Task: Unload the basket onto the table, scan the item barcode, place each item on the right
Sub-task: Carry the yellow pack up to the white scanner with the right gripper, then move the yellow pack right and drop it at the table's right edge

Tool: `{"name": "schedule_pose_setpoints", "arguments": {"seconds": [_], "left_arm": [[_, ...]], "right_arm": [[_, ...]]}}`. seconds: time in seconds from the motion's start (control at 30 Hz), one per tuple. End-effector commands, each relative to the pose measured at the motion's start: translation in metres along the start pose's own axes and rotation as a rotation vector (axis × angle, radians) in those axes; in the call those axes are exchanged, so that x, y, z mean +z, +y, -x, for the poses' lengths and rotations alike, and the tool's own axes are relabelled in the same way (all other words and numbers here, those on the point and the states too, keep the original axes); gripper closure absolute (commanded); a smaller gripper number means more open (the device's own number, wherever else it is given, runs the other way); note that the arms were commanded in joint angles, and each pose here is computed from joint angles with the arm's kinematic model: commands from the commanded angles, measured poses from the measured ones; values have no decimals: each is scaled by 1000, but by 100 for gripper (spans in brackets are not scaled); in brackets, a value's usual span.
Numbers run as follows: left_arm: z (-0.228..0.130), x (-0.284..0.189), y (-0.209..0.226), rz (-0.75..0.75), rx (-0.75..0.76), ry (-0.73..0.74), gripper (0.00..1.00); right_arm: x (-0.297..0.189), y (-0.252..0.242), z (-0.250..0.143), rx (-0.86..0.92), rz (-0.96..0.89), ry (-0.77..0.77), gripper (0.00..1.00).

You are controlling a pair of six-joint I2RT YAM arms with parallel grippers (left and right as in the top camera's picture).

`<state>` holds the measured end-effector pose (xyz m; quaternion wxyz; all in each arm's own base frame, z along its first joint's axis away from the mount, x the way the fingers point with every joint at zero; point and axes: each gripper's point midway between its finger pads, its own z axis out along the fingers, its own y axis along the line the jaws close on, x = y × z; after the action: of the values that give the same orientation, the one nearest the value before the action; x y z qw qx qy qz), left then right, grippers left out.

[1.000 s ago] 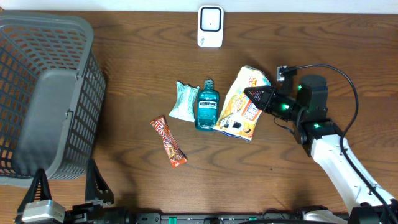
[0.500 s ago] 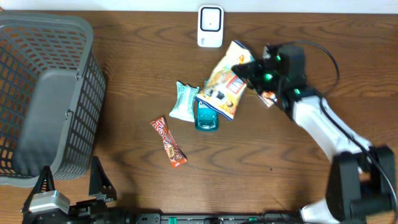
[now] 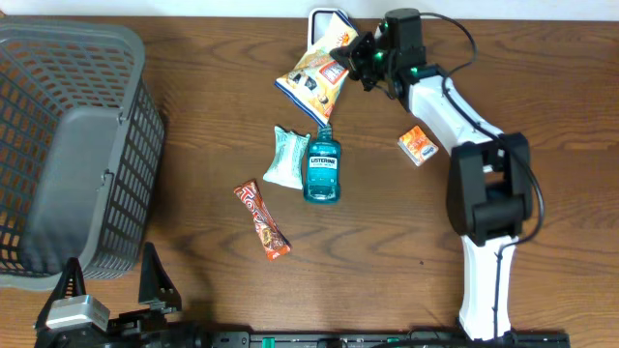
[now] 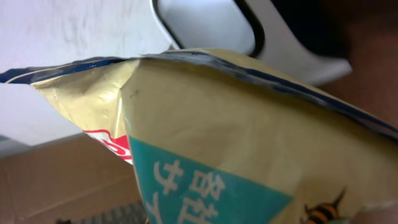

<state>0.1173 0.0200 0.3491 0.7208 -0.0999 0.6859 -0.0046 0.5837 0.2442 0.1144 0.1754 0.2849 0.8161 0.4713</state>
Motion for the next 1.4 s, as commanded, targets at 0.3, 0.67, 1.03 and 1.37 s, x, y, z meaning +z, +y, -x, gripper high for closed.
{"name": "schedule_pose_setpoints", "arguments": {"seconds": [0.3, 0.67, 1.03, 1.37], "left_arm": [[-6, -1, 0, -1, 3, 20, 2], [-7, -1, 0, -1, 3, 21, 2], [-8, -1, 1, 0, 3, 25, 2], [-8, -1, 1, 0, 3, 28, 2]], "right_arm": [[23, -8, 3, 21, -56, -6, 98], [26, 18, 2, -112, -7, -36, 98], [-113, 23, 55, -259, -283, -192, 99], [-326, -3, 101, -492, -1093, -729, 99]]}}
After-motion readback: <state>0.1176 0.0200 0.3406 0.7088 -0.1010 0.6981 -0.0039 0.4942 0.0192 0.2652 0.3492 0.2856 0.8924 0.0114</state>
